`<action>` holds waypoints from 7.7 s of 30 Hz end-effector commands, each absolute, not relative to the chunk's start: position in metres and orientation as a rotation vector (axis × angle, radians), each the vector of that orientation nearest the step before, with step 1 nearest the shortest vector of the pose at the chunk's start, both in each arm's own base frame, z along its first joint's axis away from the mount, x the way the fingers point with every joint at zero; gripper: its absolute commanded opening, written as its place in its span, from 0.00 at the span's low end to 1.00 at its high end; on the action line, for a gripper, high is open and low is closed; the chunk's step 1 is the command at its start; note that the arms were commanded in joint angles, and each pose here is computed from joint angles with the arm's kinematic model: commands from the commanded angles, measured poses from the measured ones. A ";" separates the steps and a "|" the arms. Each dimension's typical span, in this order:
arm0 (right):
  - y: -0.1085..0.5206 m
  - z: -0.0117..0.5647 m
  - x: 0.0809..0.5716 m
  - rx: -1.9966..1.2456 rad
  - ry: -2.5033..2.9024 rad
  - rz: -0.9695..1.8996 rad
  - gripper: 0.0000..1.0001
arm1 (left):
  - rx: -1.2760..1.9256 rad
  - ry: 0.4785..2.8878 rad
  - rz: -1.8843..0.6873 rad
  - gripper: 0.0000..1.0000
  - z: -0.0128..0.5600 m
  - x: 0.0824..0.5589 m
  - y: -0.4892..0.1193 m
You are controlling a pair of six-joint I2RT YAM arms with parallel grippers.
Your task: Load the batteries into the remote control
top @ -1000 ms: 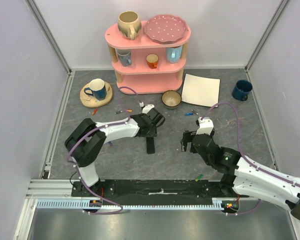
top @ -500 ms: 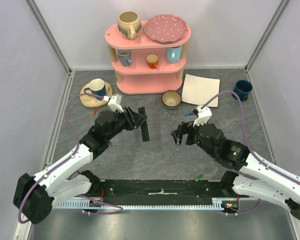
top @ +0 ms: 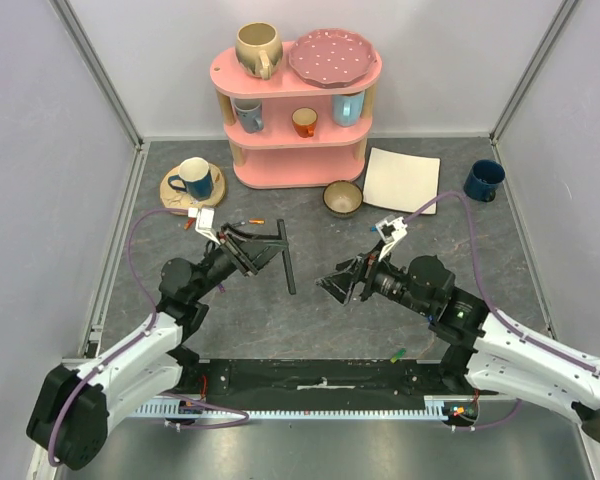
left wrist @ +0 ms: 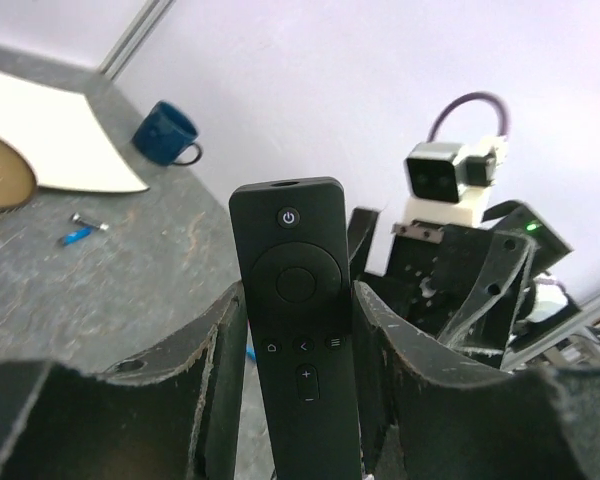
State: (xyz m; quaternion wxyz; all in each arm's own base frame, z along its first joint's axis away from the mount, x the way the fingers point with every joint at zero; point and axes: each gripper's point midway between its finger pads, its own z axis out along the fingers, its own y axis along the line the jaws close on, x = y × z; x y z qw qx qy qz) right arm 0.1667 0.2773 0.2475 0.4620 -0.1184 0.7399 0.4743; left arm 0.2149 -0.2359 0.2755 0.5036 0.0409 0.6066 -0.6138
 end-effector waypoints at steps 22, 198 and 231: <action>0.343 0.286 0.149 -0.435 1.596 1.581 0.92 | 0.232 1.239 -1.736 0.02 0.330 0.190 -0.244; 0.286 0.257 0.161 -0.061 1.763 1.224 0.98 | -0.279 1.284 -1.293 0.02 0.254 0.217 -0.208; 0.349 0.242 0.183 -0.143 1.744 1.578 0.87 | -0.136 1.224 -1.273 0.02 0.280 0.212 -0.219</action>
